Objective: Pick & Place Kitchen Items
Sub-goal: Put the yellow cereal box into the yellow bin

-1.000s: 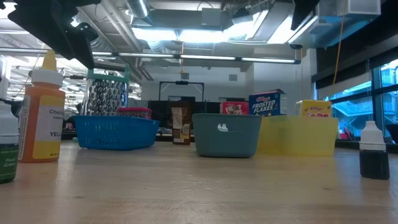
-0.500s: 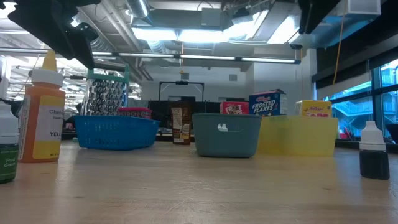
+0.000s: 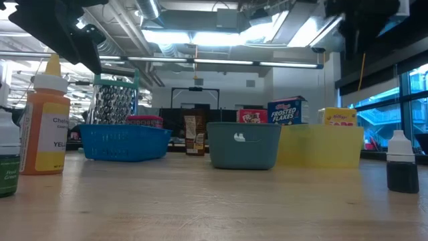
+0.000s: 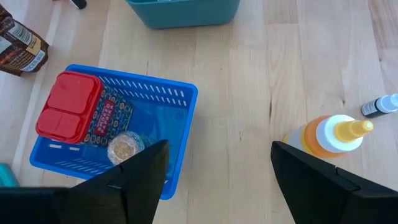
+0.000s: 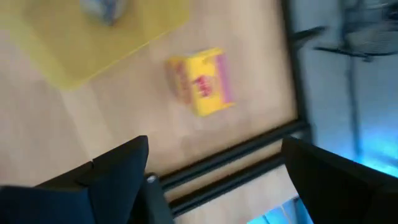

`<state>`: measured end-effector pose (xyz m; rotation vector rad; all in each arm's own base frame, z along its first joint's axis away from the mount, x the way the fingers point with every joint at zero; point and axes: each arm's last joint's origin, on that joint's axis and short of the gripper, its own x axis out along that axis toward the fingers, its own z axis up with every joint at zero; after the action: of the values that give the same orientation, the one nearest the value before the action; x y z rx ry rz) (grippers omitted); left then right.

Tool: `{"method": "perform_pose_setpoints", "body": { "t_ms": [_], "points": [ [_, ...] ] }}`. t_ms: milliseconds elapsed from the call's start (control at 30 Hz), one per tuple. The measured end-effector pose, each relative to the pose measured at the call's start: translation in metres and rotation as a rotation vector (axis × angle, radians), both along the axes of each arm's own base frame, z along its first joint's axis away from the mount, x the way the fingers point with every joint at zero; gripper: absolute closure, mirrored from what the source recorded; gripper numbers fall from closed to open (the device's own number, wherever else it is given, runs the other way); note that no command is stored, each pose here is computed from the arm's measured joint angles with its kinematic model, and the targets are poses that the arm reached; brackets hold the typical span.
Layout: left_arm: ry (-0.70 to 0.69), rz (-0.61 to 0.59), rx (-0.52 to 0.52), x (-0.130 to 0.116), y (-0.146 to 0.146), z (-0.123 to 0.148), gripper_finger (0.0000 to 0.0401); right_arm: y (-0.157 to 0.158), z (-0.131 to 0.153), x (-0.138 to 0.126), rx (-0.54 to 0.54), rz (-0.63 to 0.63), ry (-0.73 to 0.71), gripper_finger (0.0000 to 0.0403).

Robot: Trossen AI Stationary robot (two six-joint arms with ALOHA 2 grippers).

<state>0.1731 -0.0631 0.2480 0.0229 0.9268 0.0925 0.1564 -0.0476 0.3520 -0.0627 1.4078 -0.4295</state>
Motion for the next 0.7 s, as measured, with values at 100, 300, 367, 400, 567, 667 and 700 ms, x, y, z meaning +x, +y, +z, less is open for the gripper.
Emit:
{"method": "perform_pose_setpoints", "body": {
  "t_ms": [100,300,367,400,567,667,700],
  "points": [
    [-0.001,0.001,0.002,0.0,0.0,0.0,0.0122,-0.004,-0.015,0.004,0.073,0.045,0.001,0.0031],
    [-0.001,0.001,0.003,0.0,0.0,0.0,0.0122,-0.019,-0.034,0.011,0.072,0.107,-0.022,0.0031],
    [-0.001,0.001,0.003,0.0,0.0,0.0,0.0122,-0.026,-0.037,0.01,0.067,0.089,-0.029,0.0031],
    [-0.001,0.001,0.003,0.0,0.0,0.0,0.0122,-0.028,-0.038,0.009,0.076,0.078,-0.031,0.0031],
    [0.0,-0.013,0.014,0.0,0.0,0.0,0.0122,-0.039,-0.046,0.006,0.164,0.086,-0.071,0.0031],
    [0.0,-0.013,0.014,0.0,0.0,0.0,0.0122,-0.047,-0.052,0.005,0.156,0.066,-0.088,0.0031],
    [0.0,-0.013,0.014,0.0,0.0,0.0,0.0122,-0.05,-0.054,0.005,0.153,0.061,-0.091,0.0031]
  ]
}}
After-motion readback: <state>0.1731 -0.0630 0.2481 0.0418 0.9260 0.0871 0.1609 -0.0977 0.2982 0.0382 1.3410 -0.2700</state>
